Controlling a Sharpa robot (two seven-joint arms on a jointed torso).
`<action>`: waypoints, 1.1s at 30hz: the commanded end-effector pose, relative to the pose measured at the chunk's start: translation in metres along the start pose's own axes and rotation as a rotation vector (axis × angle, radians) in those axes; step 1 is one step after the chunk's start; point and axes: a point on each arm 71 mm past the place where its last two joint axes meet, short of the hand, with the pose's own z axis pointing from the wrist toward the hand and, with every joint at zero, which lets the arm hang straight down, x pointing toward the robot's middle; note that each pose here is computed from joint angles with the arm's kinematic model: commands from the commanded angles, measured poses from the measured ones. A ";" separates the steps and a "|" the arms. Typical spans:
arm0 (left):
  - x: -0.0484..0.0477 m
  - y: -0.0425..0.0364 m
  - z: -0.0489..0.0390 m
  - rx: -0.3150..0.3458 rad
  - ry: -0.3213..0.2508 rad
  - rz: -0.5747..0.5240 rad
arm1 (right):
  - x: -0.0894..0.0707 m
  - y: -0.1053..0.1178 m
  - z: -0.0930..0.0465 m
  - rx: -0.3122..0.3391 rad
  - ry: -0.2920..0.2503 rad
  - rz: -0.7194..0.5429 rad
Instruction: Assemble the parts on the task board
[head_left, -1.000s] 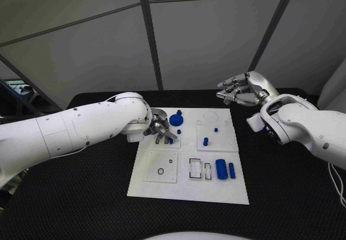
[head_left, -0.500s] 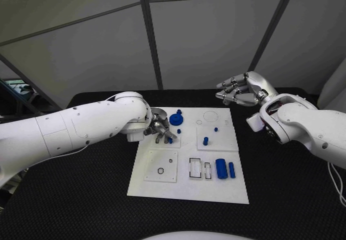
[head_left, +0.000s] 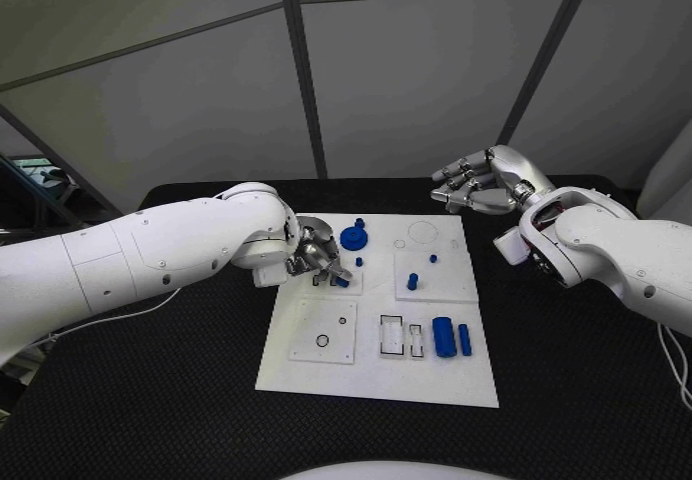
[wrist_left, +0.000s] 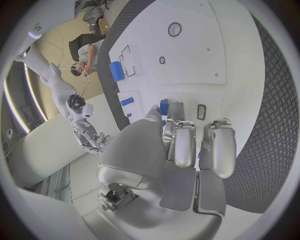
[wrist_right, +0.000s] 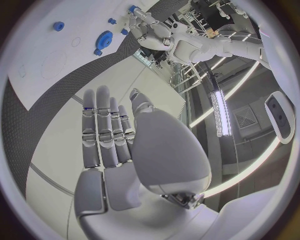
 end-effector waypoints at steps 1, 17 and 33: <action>0.0012 -0.0017 -0.0022 0.031 0.013 -0.070 | 0.002 0.001 0.001 -0.006 0.028 -0.014; -0.0043 0.0075 -0.0206 0.038 -0.198 -0.102 | -0.001 -0.001 0.001 -0.006 0.024 -0.020; 0.0059 0.0188 -0.0203 0.014 -0.340 -0.024 | -0.004 -0.004 0.001 -0.006 0.007 -0.026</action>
